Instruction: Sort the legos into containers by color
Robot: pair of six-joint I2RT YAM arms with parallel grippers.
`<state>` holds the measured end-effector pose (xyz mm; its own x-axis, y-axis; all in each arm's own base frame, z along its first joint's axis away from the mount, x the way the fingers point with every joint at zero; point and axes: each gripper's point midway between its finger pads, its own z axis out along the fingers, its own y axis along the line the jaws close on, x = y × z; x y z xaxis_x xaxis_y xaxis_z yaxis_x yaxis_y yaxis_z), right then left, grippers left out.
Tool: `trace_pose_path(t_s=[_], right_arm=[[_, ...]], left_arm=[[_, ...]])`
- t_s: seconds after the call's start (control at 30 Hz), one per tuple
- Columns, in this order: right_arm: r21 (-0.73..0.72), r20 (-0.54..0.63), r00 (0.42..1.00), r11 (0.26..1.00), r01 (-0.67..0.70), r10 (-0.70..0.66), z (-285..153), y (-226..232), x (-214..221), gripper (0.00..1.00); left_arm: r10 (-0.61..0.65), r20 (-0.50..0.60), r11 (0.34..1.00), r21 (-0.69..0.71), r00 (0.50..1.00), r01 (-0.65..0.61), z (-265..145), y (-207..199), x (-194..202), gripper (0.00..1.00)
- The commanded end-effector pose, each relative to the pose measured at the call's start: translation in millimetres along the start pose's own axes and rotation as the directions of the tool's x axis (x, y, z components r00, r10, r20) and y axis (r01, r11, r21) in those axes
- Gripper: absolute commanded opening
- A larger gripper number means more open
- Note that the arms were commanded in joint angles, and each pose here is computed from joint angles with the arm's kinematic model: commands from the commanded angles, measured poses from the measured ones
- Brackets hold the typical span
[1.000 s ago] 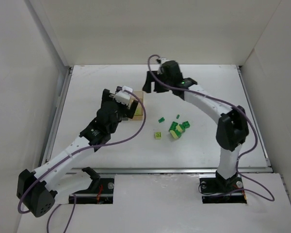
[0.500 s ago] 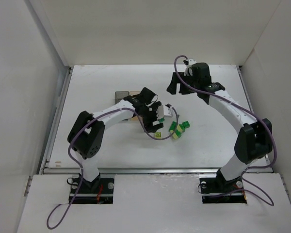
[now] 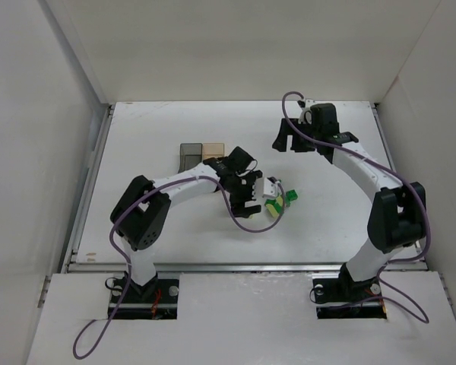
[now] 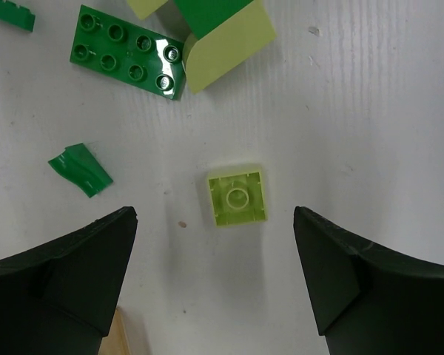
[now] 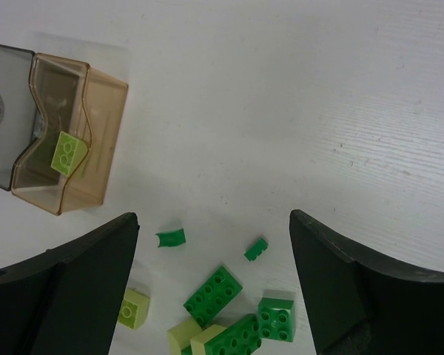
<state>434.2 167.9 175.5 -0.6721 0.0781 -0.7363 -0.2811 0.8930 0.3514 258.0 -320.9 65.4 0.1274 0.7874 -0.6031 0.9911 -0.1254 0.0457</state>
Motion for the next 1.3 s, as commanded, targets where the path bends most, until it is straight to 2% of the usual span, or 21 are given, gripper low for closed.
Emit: trace_pose_path(t_s=[0.0,0.07,0.2,0.37,0.4,0.5,0.53,0.57,0.6,0.7,0.8,0.87,0.93,0.97,1.0,1.07,1.13,1.27], right_arm=[[-0.024,0.043,0.998,0.999,0.037,-0.036,4,5,-12,0.88],[-0.026,0.052,0.998,0.999,0.039,-0.038,3,7,-16,0.88],[-0.035,0.05,0.998,0.999,0.04,-0.038,3,8,-16,0.88],[-0.044,0.037,0.999,0.999,0.026,-0.025,6,9,-12,0.88],[-0.042,0.027,0.999,0.999,0.023,-0.022,7,7,-8,0.88],[-0.039,0.018,1.0,0.999,0.02,-0.02,6,6,-2,0.88],[-0.042,0.027,0.999,0.999,0.023,-0.022,3,7,-5,0.88],[-0.031,0.029,0.999,0.999,0.014,-0.013,3,6,-5,0.88],[-0.029,0.019,1.0,1.0,0.011,-0.01,4,5,-1,0.88],[-0.027,0.01,1.0,1.0,0.008,-0.008,4,4,2,0.88],[-0.018,-0.024,1.0,1.0,-0.002,0.002,7,2,7,0.88],[-0.001,-0.02,1.0,1.0,-0.011,0.011,5,1,1,0.88],[0.046,-0.032,0.999,0.999,-0.002,0.004,9,-2,7,0.88],[0.054,-0.044,0.999,0.998,0.012,-0.009,9,0,11,0.88],[0.051,-0.06,0.998,0.999,0.015,-0.012,14,2,17,0.88],[0.032,-0.085,0.996,0.999,0.03,-0.027,17,14,24,0.88],[0.038,-0.123,0.991,0.998,0.055,-0.05,25,19,38,0.88],[0.031,-0.167,0.982,0.995,0.091,-0.085,31,49,60,0.88]], left_arm=[[-0.047,-0.01,0.997,-0.058,0.999,0.046,15,2,-1,0.84],[-0.083,-0.019,0.991,-0.107,0.996,0.08,16,9,3,0.82],[-0.1,-0.035,0.99,-0.105,0.994,0.095,24,4,15,0.77],[-0.103,-0.055,0.989,-0.109,0.993,0.097,33,4,25,0.6],[-0.109,-0.066,0.989,-0.106,0.992,0.102,37,1,27,0.52],[-0.113,-0.067,0.99,-0.09,0.991,0.107,38,1,25,0.37],[-0.096,-0.046,0.993,-0.074,0.994,0.093,38,1,18,0.17],[-0.101,-0.053,0.993,-0.068,0.994,0.097,38,-1,20,0.05],[-0.108,-0.046,0.992,-0.073,0.993,0.104,37,1,17,0.0],[-0.156,-0.024,0.984,-0.091,0.988,0.153,23,9,12,0.0],[-0.21,0.043,0.964,-0.156,0.977,0.214,-9,28,-6,0.0],[-0.224,0.129,0.942,-0.226,0.966,0.249,-44,47,-28,0.0],[-0.319,0.231,0.875,-0.302,0.919,0.379,-81,74,-30,0.0],[-0.324,0.299,0.844,-0.338,0.897,0.418,-106,86,-40,0.0],[-0.373,0.336,0.774,-0.401,0.865,0.49,-128,106,-24,0.0],[-0.42,0.424,0.663,-0.46,0.802,0.59,-158,132,-18,0.0],[-0.46,0.427,0.561,-0.54,0.779,0.627,-171,152,10,0.0],[-0.508,0.361,0.507,-0.608,0.782,0.61,-155,172,39,0.0]])
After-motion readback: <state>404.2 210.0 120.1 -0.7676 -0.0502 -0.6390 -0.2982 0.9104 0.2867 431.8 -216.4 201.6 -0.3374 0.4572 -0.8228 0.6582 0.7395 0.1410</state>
